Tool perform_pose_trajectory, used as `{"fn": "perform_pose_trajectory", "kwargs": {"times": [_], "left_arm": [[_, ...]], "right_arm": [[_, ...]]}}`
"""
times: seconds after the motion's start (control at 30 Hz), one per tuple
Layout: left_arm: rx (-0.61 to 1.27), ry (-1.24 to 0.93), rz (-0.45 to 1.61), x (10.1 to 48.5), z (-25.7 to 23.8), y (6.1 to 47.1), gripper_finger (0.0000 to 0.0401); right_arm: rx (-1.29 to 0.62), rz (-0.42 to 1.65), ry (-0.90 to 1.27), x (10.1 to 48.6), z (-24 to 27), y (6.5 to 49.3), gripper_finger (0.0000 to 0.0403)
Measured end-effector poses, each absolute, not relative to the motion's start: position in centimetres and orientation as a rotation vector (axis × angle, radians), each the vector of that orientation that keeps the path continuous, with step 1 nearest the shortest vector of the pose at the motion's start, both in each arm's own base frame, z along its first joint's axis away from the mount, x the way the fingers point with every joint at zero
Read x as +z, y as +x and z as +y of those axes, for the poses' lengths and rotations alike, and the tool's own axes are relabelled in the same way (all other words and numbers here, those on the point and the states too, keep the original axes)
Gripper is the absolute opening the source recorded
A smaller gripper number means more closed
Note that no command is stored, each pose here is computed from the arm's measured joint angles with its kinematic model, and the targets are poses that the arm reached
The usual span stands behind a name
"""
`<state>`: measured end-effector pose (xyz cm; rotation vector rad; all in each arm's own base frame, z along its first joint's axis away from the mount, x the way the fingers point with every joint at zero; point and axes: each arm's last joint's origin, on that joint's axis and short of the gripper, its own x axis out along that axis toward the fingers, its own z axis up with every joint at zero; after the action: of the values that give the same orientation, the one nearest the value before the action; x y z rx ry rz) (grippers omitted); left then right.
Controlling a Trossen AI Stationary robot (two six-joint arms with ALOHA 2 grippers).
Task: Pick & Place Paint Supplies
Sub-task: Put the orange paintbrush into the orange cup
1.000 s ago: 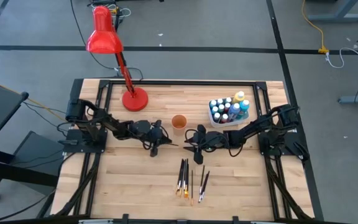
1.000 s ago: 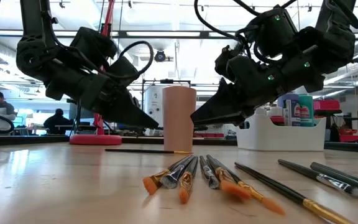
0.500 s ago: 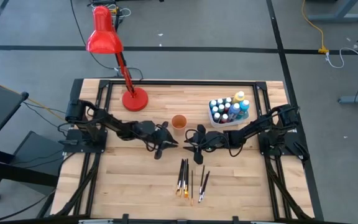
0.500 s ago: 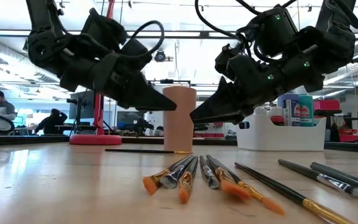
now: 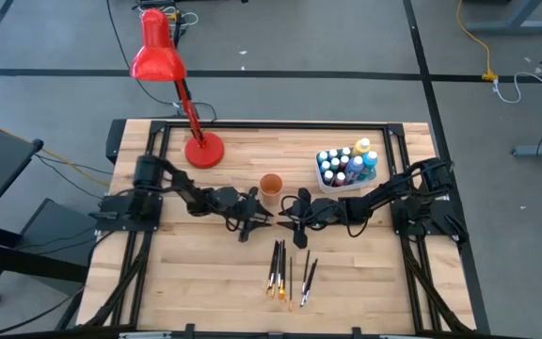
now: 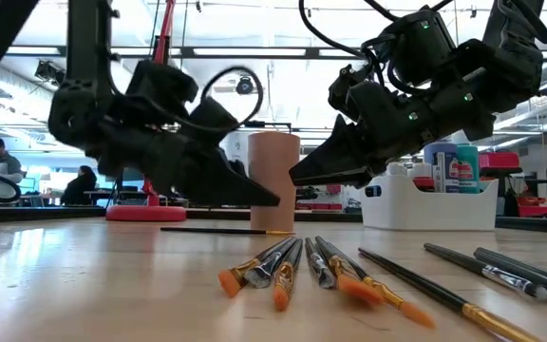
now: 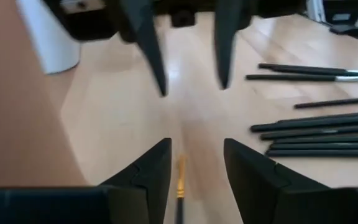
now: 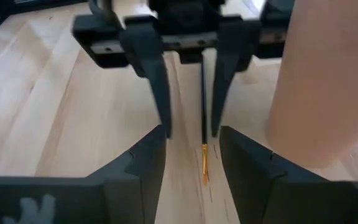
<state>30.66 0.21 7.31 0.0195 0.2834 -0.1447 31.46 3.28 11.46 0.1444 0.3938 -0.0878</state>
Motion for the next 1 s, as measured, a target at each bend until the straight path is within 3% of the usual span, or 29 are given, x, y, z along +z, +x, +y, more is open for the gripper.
{"fn": "perform_pose_trajectory", "kwargs": {"times": [0.43, 0.57, 0.73, 1.0], "left_arm": [[-0.087, -0.041, 0.394, 4.2, 1.5, 30.4, 0.0130], [-0.071, -0.005, 0.439, 3.9, 1.5, 30.3, 0.0098], [-0.068, -0.026, 0.444, 3.8, 1.5, 30.4, 0.0019], [-0.074, -0.076, 0.410, 4.0, 1.0, 30.4, 0.0010]], "right_arm": [[-0.081, 0.388, 0.111, 11.5, 3.3, 31.5, 0.0152], [-0.076, 0.381, 0.089, 11.6, 3.3, 31.5, 0.0152], [-0.076, 0.374, 0.092, 11.7, 3.3, 31.5, 0.0152], [-0.095, 0.436, 0.100, 11.1, 3.2, 31.3, 0.0152]]}}
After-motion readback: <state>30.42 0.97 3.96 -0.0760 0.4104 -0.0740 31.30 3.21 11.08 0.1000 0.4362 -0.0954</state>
